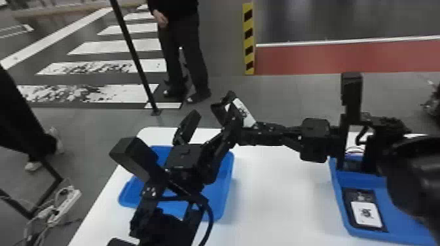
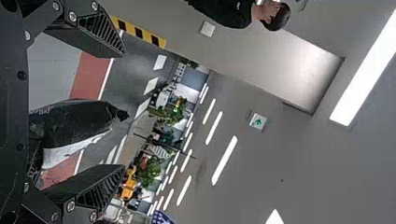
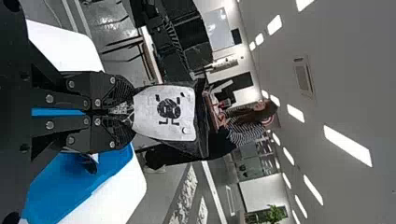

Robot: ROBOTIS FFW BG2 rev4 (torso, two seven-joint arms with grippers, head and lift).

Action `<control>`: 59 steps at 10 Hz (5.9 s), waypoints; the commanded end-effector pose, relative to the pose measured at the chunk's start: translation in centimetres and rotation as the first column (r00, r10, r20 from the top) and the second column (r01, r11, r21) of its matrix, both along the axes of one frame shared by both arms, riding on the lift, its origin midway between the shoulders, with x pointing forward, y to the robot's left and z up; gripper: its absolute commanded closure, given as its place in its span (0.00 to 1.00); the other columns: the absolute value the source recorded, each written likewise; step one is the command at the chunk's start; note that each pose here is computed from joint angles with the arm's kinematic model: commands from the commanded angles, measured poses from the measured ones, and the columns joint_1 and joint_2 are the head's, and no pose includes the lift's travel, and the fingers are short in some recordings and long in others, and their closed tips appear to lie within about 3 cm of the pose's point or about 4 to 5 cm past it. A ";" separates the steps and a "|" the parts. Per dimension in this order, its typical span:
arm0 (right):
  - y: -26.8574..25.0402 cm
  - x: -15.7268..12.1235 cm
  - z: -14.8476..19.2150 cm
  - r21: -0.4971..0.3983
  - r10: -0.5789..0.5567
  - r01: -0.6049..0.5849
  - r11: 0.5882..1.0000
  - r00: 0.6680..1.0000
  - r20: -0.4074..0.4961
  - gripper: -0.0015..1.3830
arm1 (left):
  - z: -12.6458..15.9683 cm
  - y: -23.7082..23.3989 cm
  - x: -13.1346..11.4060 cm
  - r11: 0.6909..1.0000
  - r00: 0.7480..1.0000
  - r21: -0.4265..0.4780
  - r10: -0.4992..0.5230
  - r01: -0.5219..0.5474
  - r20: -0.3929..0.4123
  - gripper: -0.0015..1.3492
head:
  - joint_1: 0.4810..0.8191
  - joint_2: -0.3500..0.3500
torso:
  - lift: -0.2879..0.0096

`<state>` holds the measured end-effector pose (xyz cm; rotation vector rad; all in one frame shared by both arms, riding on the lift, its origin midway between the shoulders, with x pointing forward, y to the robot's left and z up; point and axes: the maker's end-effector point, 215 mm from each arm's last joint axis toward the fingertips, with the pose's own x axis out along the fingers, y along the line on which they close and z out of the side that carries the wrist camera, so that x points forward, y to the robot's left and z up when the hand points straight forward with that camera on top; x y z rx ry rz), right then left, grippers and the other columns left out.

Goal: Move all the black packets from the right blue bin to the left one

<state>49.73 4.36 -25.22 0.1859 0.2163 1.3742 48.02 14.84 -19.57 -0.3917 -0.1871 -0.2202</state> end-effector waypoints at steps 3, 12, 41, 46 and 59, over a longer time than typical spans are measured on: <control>1.8 -1.0 0.0 -0.006 0.044 -0.044 0.999 0.999 -0.006 0.93 | -1.1 -1.0 0.6 1.000 0.998 -0.007 -0.027 0.027 -0.051 0.24 | 0.45 0.82 | 0.60; 1.4 0.9 1.7 0.007 0.016 -0.016 1.000 0.999 0.049 0.83 | 1.1 0.0 0.3 0.998 0.999 0.051 0.040 -0.041 0.029 0.91 | 0.39 0.83 | 0.60; -29.0 -6.9 -11.7 -0.445 -0.891 0.809 0.385 0.451 0.049 0.18 | -7.2 5.2 0.3 0.989 0.993 0.099 0.112 -0.108 -0.037 0.10 | 0.63 0.50 | 0.60; -33.6 -4.1 -18.6 -0.589 -0.925 0.751 0.299 0.379 0.014 0.18 | -7.8 4.2 0.4 0.991 0.995 0.109 0.079 -0.073 -0.056 0.10 | 0.63 0.34 | 0.60; -27.9 -2.5 -25.2 -0.669 -0.887 0.615 0.417 0.435 -0.153 0.19 | -7.5 3.6 0.3 0.990 0.997 0.132 0.058 -0.052 -0.042 0.10 | 0.63 0.42 | 0.60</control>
